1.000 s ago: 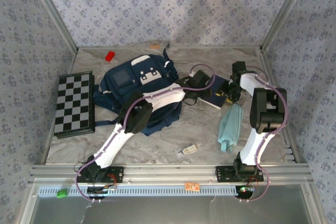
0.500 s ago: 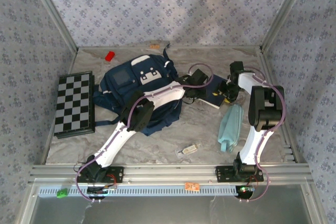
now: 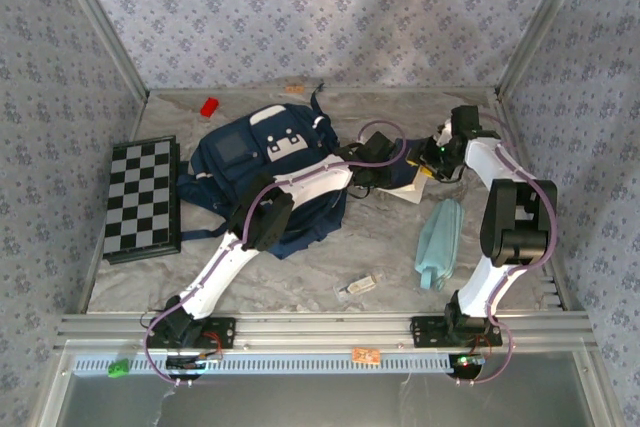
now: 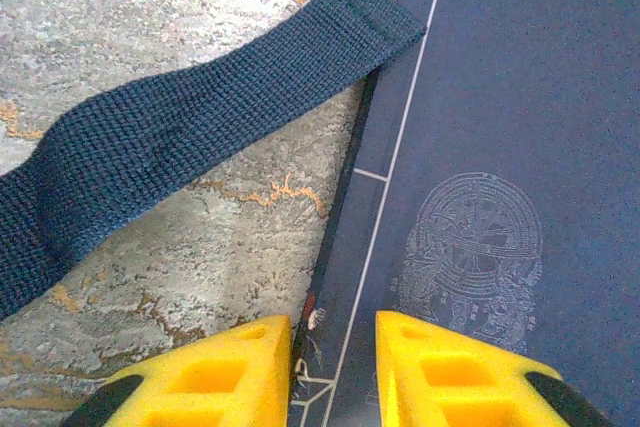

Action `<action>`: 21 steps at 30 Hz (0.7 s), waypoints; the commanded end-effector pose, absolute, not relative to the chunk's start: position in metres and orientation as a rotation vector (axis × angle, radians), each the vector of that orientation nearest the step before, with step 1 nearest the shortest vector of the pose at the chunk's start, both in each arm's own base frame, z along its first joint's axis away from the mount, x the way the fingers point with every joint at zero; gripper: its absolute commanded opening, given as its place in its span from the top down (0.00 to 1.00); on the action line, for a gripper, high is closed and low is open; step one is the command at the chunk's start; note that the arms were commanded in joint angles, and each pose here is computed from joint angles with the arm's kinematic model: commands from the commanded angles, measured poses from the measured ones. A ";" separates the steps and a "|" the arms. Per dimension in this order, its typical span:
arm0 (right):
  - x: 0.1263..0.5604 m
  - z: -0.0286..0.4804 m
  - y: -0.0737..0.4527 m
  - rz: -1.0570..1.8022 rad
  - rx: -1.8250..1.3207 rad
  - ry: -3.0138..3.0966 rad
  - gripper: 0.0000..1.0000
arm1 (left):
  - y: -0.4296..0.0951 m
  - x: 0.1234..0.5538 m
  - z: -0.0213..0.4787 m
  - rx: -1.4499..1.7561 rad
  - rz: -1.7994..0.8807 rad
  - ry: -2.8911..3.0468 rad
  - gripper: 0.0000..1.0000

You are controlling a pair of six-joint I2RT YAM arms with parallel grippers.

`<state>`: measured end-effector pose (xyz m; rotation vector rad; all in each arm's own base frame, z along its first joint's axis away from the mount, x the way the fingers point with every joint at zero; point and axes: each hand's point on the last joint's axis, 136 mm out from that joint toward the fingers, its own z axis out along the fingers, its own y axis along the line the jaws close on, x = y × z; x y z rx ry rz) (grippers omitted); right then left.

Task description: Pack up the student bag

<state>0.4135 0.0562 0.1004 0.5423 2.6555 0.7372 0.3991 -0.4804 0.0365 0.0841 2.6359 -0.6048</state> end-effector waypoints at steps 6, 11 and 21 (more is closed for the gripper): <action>0.409 0.099 0.061 0.863 0.547 2.635 0.66 | -0.465 0.387 0.012 0.110 -0.498 2.720 0.74; 0.410 0.093 0.061 0.887 0.565 2.645 0.76 | -0.466 0.387 0.014 0.110 -0.506 2.717 0.74; 0.411 0.117 0.050 0.902 0.567 2.570 0.99 | -0.466 0.402 0.061 0.125 -0.581 2.659 0.68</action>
